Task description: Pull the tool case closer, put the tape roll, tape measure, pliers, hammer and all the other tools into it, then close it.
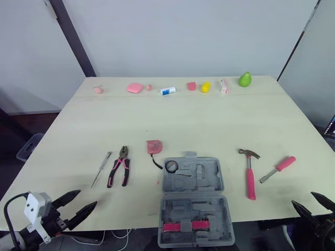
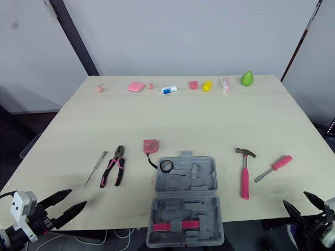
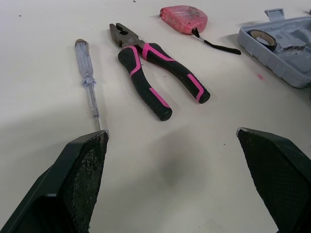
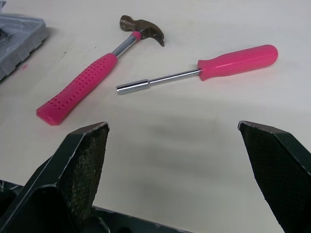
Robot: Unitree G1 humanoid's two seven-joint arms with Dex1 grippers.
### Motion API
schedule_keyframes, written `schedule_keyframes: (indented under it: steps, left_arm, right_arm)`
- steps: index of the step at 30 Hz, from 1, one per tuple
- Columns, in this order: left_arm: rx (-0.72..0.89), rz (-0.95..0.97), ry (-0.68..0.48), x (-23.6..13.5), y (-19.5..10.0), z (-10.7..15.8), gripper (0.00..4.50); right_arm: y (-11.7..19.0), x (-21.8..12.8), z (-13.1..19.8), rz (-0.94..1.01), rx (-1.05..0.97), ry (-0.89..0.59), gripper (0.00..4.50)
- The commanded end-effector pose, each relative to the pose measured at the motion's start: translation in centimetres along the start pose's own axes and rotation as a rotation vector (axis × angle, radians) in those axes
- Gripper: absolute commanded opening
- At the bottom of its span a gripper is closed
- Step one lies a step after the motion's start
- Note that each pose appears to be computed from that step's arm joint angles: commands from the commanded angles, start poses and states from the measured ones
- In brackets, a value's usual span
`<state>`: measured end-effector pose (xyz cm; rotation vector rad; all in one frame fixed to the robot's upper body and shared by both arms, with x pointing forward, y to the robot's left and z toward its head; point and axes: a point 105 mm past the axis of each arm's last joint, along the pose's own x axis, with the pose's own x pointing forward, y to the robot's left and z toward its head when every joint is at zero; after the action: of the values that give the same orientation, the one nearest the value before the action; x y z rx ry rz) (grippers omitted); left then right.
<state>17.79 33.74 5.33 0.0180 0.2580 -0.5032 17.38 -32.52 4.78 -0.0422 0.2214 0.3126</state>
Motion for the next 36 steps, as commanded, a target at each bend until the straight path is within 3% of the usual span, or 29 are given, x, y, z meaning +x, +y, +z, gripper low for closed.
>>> schedule_keyframes:
  steps: [1, 8, 12, 18, 23, 36]
  left_arm:
    - [0.047, -0.045, -0.046, 1.3, -0.9, 1.7, 4.5]
    - [0.116, -0.096, -0.087, 5.9, -3.4, 5.4, 4.5]
    - [0.139, -0.113, -0.033, 8.3, -5.2, 6.0, 4.5]
    - [0.038, -0.022, -0.042, 12.6, -8.4, 7.4, 4.5]
    - [-0.016, 0.184, -0.013, 14.9, -8.3, 7.4, 4.5]
    - [0.003, 0.385, 0.086, 21.5, -8.0, 5.8, 4.5]
  right_arm:
    - [-0.1, 0.2, 2.3, 0.03, -0.059, -0.061, 4.48]
    - [2.7, 2.5, 5.4, 0.221, -0.035, -0.122, 4.48]
    - [4.9, 4.4, 7.8, 0.343, -0.06, -0.16, 4.48]
    - [8.1, 6.6, 9.8, 0.561, -0.099, -0.166, 4.48]
    - [9.6, 8.5, 11.8, 0.654, -0.157, -0.225, 4.48]
    - [9.5, 10.5, 12.4, 0.662, -0.223, -0.215, 4.48]
